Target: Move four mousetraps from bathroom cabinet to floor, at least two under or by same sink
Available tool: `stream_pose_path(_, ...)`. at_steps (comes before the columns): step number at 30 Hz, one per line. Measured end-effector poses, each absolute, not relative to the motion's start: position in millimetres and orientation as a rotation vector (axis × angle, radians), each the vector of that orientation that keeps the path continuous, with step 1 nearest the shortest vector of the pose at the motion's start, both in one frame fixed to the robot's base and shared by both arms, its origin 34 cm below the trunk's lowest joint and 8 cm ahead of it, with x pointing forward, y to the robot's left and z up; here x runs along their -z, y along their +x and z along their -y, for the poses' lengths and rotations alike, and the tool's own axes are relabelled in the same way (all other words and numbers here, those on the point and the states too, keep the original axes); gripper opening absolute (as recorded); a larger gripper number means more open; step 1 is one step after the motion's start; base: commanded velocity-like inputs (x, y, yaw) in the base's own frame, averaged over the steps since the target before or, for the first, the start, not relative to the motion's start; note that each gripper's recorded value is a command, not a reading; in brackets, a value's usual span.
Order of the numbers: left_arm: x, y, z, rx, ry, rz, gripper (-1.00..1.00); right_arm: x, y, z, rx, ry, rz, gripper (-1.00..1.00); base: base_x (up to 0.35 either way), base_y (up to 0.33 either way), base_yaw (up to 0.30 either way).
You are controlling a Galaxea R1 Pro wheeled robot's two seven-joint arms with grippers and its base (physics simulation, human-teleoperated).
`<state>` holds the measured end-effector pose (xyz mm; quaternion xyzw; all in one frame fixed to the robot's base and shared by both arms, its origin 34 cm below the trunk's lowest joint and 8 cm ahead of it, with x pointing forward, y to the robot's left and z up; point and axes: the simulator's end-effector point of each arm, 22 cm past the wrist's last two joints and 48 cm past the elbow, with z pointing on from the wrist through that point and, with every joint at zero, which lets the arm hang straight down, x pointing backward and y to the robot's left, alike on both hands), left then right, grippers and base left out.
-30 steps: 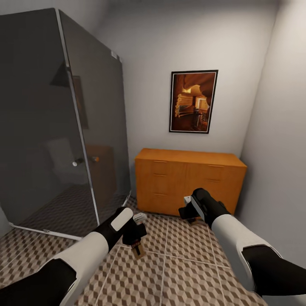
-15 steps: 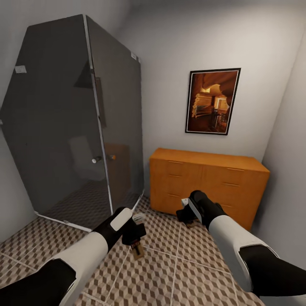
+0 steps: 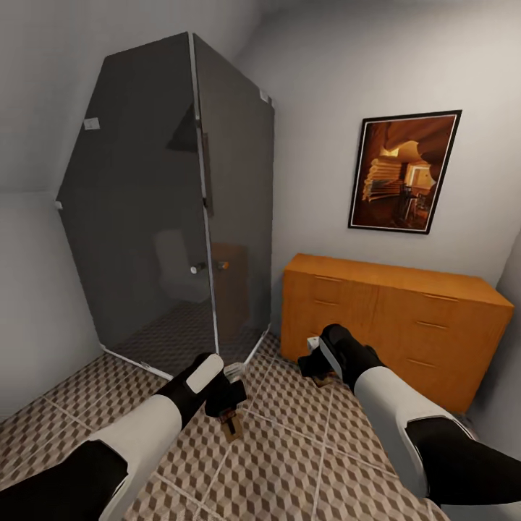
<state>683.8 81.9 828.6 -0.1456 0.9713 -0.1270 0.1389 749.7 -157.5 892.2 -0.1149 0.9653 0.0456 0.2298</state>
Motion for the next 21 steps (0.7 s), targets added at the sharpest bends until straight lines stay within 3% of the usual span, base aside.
stream_pose_path(21, -828.2, 683.9, -83.4, 0.365, -0.423, -2.808, -1.0, -892.0, 749.2, 155.2, -0.13, -0.318, -2.657, -1.0, 0.0, 0.0, 0.279)
